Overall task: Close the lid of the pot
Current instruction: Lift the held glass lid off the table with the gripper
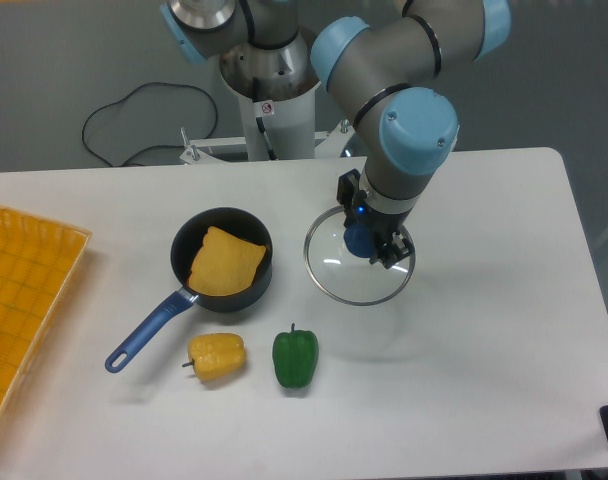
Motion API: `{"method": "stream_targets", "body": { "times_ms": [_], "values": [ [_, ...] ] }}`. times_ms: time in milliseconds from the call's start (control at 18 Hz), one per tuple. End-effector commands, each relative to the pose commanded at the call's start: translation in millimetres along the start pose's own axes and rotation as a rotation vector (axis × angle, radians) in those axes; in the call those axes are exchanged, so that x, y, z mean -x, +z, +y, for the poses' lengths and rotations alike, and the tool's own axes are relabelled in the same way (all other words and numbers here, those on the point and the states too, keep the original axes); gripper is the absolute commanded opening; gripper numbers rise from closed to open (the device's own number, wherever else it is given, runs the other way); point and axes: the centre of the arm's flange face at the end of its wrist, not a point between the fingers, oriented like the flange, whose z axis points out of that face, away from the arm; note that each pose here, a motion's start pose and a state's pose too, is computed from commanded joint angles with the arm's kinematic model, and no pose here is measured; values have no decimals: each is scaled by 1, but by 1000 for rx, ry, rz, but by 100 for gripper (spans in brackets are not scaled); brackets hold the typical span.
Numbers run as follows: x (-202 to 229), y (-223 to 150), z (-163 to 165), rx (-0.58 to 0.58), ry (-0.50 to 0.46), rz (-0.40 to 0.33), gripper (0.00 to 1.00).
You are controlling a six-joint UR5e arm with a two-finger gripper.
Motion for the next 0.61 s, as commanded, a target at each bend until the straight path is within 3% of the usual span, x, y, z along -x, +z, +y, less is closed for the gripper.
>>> {"method": "stream_targets", "body": {
  "times_ms": [611],
  "values": [
    [-6,-7,-5,-14,-28,-12,51]
  ]
}}
